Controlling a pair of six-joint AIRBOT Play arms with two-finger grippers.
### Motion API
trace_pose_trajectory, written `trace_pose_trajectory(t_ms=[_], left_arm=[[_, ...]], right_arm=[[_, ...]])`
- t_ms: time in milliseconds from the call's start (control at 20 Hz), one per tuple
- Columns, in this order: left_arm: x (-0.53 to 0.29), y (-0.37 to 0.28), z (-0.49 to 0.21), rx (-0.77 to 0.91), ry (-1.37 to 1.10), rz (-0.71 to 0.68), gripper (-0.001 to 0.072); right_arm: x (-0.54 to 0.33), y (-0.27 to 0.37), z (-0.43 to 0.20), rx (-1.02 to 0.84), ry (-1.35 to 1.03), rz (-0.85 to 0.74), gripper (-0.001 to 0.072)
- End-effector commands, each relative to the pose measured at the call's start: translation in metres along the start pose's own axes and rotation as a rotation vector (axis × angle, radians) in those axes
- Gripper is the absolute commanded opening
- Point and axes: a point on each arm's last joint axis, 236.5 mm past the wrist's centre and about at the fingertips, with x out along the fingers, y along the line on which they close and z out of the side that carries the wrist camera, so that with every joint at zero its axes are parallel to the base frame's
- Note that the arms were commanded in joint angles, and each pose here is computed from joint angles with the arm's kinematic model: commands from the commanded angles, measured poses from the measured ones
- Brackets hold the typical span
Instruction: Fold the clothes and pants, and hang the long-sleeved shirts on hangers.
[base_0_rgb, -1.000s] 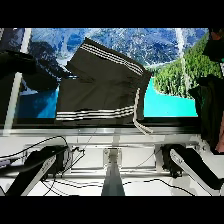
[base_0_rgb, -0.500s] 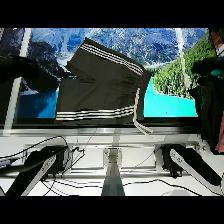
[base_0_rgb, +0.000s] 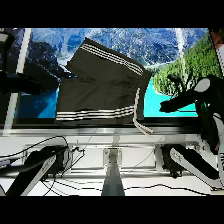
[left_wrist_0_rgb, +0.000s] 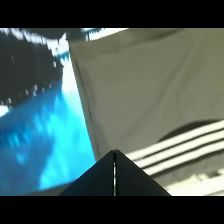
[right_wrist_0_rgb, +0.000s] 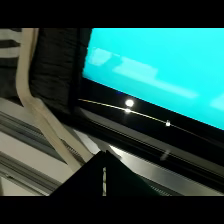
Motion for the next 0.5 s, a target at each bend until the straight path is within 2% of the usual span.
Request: trace_pose_trajectory(t_ms=[0,50,200,250,300,350,400,450], left_arm=[[0.026,0.005,-0.026,-0.052,0.11,-0.011,0.0005],[0.038,0.009,-0.033,-0.107,0.134,-0.011,0.0005],[0.071,0.013,-0.05,-0.216,0.186,-0.053,0.0005],[0.08,0.014,-0.057,-0.248,0.214,-0.072,0.0007],[0.088,0.015,-0.065,-0.264,0.249,-0.079,0.0024],[0.095,0.015,-0.073,-0.275,0.29,-0.092,0.0203],[0.101,0.012,-0.081,-0.281,0.334,-0.109,0.0495],[0.107,0.01,-0.087,-0.287,0.373,-0.123,0.0649]], right_arm=[[0.03,-0.001,0.007,0.2,-0.128,0.137,0.0333],[0.035,-0.005,0.008,0.256,-0.141,0.131,0.0397],[0.051,-0.002,0.007,0.341,-0.129,0.184,0.0401],[0.057,0.0,0.005,0.361,-0.103,0.207,0.0475],[0.062,0.003,0.003,0.377,-0.081,0.232,0.052],[0.065,0.006,0.004,0.398,-0.069,0.261,0.053],[0.068,0.01,0.007,0.399,-0.07,0.291,0.0529],[0.07,0.014,0.009,0.406,-0.064,0.319,0.0528]])
